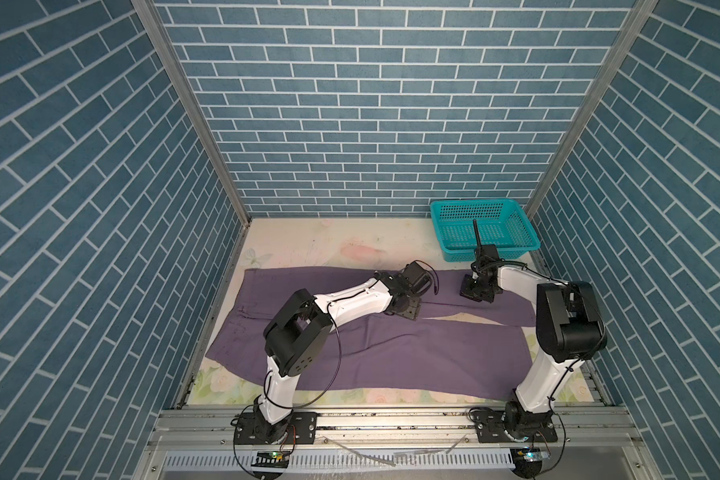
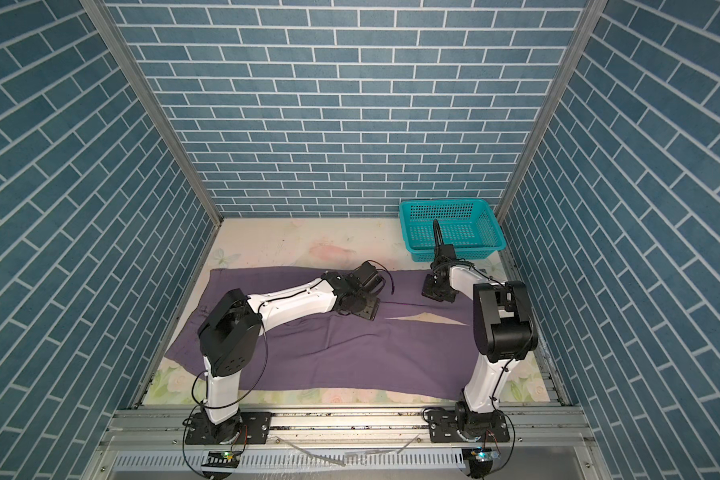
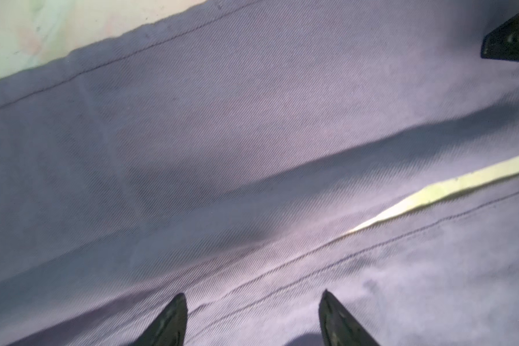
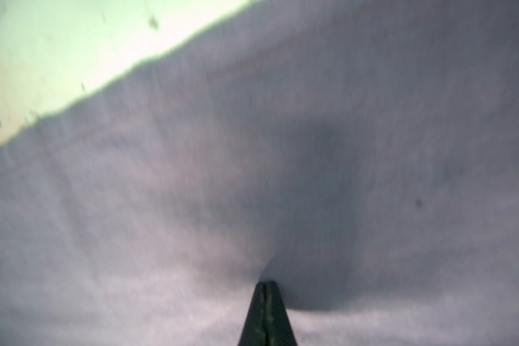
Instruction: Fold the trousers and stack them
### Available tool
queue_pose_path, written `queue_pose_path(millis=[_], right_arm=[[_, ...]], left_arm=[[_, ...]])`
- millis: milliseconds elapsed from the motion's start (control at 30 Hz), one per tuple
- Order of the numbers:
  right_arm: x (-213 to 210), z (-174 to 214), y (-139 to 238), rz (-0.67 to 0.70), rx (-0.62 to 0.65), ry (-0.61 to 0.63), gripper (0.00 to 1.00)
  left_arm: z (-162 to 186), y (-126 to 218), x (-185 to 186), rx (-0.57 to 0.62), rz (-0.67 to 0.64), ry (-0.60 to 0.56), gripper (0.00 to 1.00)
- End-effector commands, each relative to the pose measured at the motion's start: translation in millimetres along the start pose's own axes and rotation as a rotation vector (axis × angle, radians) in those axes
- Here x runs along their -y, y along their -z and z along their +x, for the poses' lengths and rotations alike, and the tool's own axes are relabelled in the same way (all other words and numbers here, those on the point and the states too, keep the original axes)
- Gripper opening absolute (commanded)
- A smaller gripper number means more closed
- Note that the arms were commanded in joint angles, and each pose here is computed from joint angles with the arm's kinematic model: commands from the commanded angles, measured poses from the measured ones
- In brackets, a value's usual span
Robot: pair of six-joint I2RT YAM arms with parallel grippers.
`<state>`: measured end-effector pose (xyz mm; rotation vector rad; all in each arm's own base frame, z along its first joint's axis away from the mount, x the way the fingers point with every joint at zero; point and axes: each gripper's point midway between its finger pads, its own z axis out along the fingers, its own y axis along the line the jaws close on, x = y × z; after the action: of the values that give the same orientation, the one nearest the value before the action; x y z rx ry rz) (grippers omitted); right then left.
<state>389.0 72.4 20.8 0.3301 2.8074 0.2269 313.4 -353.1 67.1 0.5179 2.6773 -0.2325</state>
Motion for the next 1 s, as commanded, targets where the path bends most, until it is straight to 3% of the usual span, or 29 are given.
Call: queue_pose_path(millis=[0, 167, 300, 633, 967], right_arm=[[25.0, 4.4, -17.8, 0.103, -0.043, -0.06, 0.0], [24.4, -3.5, -21.2, 0.105, -0.054, -0.074, 0.0], [24.0, -9.7, -23.2, 0.104, -0.053, -0.084, 0.0], [23.4, -16.4, -25.8, 0.1, -0.055, -0.089, 0.0], [25.6, -19.3, -23.7, 0.116, -0.055, -0.079, 0.0]], left_arm=[[0.0, -12.3, 4.3, -0.02, -0.001, 0.001, 0.75], [11.3, -31.3, 4.1, -0.082, -0.019, -0.012, 0.76], [22.5, -38.9, 4.2, -0.114, -0.003, -0.018, 0.63], [78.3, -44.3, 11.1, -0.278, 0.122, -0.074, 0.45], [117.3, -29.3, -4.4, -0.36, 0.122, -0.065, 0.39]])
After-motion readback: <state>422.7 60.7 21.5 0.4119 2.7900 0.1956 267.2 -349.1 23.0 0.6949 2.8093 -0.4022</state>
